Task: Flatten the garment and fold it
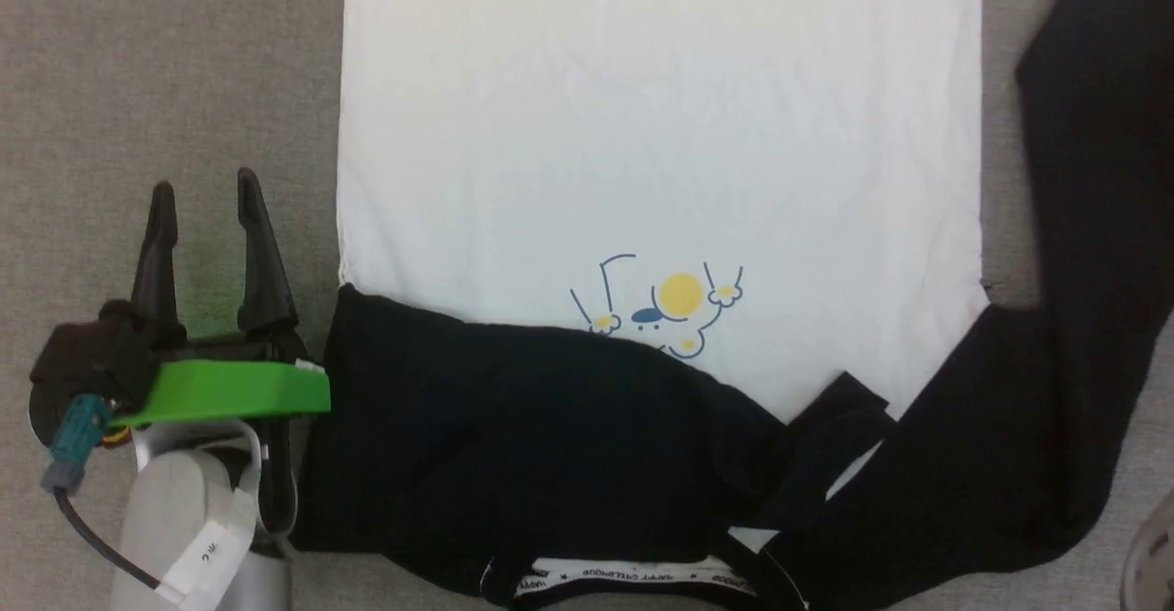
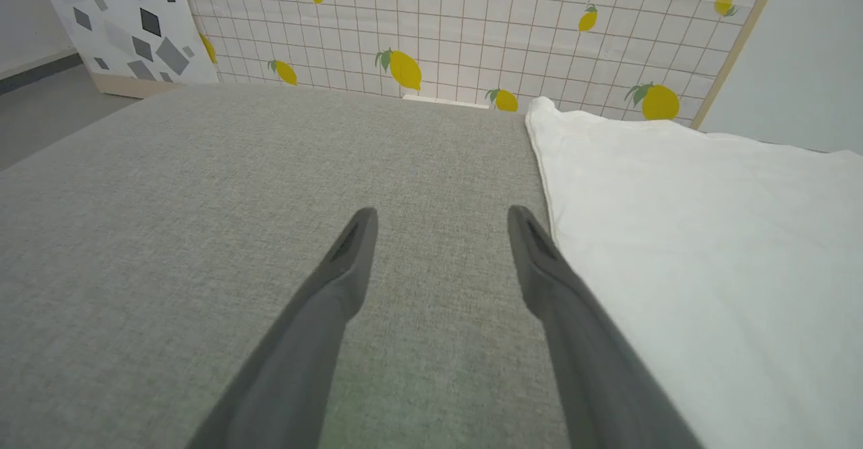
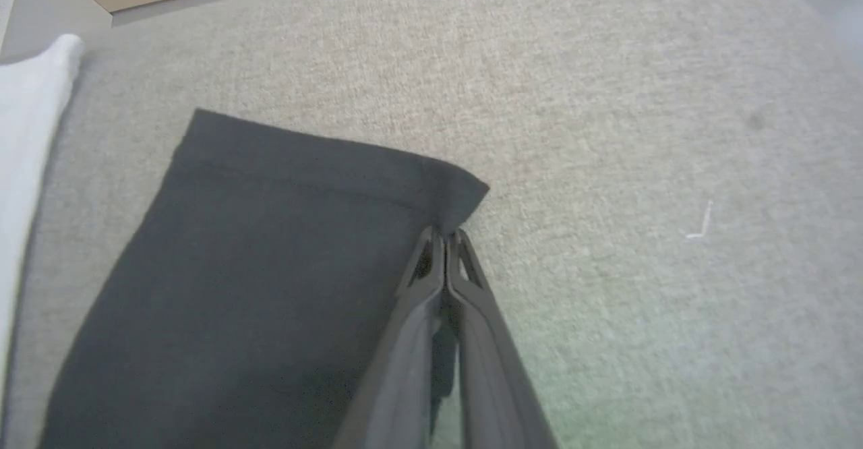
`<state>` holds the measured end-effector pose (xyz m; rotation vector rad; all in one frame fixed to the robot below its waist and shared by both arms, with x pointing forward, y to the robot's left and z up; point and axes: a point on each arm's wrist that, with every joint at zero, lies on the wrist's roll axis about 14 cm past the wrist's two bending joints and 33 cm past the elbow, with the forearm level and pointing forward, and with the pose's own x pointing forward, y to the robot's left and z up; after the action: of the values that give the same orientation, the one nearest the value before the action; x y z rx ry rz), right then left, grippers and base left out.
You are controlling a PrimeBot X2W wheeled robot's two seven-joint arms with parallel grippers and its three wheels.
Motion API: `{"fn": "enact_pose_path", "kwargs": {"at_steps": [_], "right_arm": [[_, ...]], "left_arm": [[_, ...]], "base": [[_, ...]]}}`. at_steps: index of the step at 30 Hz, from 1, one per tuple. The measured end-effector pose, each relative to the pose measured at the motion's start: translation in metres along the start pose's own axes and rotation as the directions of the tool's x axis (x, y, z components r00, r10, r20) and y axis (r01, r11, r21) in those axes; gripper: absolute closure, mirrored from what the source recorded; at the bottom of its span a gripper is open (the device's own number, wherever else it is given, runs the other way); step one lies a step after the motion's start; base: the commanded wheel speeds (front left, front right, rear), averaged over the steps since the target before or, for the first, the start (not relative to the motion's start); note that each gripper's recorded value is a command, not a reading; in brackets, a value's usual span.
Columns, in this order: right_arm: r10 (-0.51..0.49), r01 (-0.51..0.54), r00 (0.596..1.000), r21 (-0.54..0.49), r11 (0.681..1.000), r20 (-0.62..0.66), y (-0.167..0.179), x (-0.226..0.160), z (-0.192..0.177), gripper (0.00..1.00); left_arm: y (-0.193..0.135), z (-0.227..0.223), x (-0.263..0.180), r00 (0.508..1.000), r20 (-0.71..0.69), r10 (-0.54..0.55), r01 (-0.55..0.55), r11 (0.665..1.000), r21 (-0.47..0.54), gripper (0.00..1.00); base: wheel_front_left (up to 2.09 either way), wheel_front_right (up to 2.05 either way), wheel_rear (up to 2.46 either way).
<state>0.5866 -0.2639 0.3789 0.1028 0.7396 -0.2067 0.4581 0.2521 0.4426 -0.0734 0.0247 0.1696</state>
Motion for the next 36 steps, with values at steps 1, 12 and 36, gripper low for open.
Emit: {"fn": "enact_pose_path", "kwargs": {"at_steps": [1,12,36], "right_arm": [[-0.013,0.013,1.000,-0.007,1.000,0.019,-0.008,-0.006,0.000,1.00],[-0.200,0.200,0.932,0.032,0.979,0.302,-0.123,-0.145,0.024,1.00],[0.378,-0.174,0.706,-0.371,0.912,0.599,0.049,-0.342,0.058,1.00]], "left_arm": [[0.000,0.001,-0.003,1.000,-0.002,-0.001,0.001,1.000,-0.003,0.00],[0.003,0.026,-0.054,1.000,0.012,-0.007,0.008,1.000,-0.020,0.00],[-0.018,0.063,-0.081,0.991,0.103,-0.086,0.091,0.995,-0.044,0.00]], "base": [[0.00,0.00,0.00],[0.00,0.00,0.00],[0.00,0.00,0.00]]}}
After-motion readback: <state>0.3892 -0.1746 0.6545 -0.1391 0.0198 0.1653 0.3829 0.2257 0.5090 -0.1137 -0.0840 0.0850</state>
